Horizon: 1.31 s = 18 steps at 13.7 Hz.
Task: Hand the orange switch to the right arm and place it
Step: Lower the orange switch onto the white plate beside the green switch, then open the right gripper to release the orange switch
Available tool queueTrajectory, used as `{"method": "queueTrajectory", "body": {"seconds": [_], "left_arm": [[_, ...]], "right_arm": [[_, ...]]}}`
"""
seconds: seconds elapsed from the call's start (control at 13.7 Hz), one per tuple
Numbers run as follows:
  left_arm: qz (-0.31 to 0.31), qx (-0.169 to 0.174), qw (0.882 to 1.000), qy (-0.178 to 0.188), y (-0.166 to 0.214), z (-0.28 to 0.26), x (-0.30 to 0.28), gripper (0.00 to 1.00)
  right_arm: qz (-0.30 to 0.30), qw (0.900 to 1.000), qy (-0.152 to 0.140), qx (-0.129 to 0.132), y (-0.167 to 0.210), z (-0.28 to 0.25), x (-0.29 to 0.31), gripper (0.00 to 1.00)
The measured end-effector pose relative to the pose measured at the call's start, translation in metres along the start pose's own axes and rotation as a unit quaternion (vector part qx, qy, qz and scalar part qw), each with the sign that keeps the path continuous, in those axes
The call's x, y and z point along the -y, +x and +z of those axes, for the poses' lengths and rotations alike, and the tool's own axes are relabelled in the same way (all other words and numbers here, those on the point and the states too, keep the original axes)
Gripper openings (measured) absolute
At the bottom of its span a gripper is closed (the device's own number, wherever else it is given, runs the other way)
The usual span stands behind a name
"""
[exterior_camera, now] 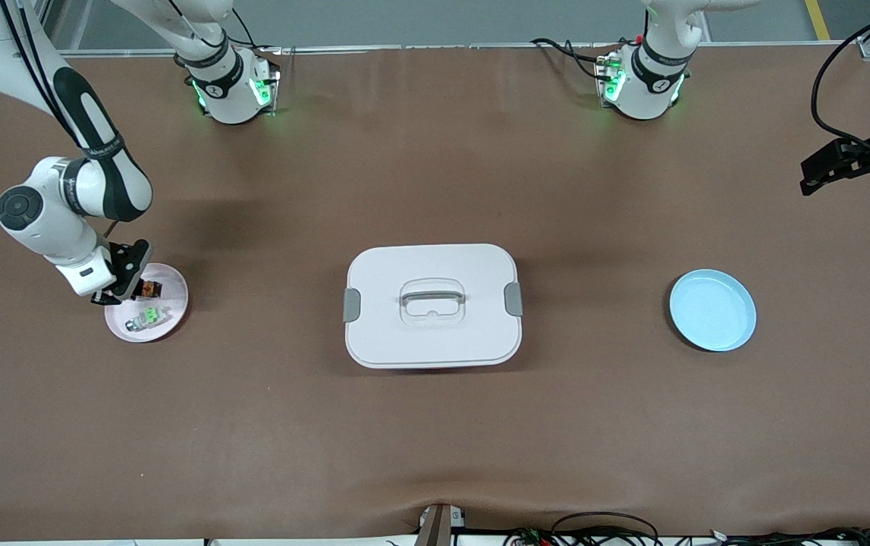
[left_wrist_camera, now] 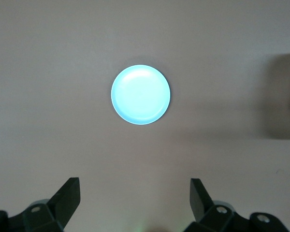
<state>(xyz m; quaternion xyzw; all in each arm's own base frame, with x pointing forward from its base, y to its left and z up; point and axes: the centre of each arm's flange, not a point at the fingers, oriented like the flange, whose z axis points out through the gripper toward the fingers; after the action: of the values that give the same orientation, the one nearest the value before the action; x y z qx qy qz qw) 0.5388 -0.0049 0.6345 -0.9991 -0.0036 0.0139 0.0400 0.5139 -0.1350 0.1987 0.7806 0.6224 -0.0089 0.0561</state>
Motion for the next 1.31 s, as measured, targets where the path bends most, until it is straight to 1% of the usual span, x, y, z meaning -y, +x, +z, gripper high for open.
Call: {"method": "queueTrajectory", "body": {"seconds": [0.58,0.73,0.8,1.02,1.17,1.31], "left_arm": [[0.000,-0.001,1.000,0.000,0.0002,-0.0002,0.0000,1.00],[0.000,-0.001,1.000,0.000,0.0002,-0.0003,0.0000,1.00],[0.000,-0.001,1.000,0.000,0.0002,-0.0003,0.0000,1.00],[0.000,-0.001,1.000,0.000,0.0002,-0.0003,0.0000,1.00],[0.000,-0.002,1.000,0.000,0.0003,-0.0004,0.0000,1.00],[0.000,-0.003,1.000,0.000,0.0006,-0.0006,0.0000,1.00]], "right_arm": [[0.000,1.000,0.003,0.000,0.0003,0.0024,0.0034,0.40],[0.000,1.000,0.002,0.000,0.0003,0.0022,0.0031,0.55],[0.000,1.000,0.001,-0.001,0.0004,0.0020,0.0029,0.66],[0.000,1.000,-0.002,-0.001,0.0005,0.0015,0.0023,0.95],[-0.001,1.000,-0.004,-0.001,0.0008,0.0005,0.0011,1.00],[-0.001,1.000,-0.008,-0.001,0.0012,-0.0021,-0.0016,1.00]]}}
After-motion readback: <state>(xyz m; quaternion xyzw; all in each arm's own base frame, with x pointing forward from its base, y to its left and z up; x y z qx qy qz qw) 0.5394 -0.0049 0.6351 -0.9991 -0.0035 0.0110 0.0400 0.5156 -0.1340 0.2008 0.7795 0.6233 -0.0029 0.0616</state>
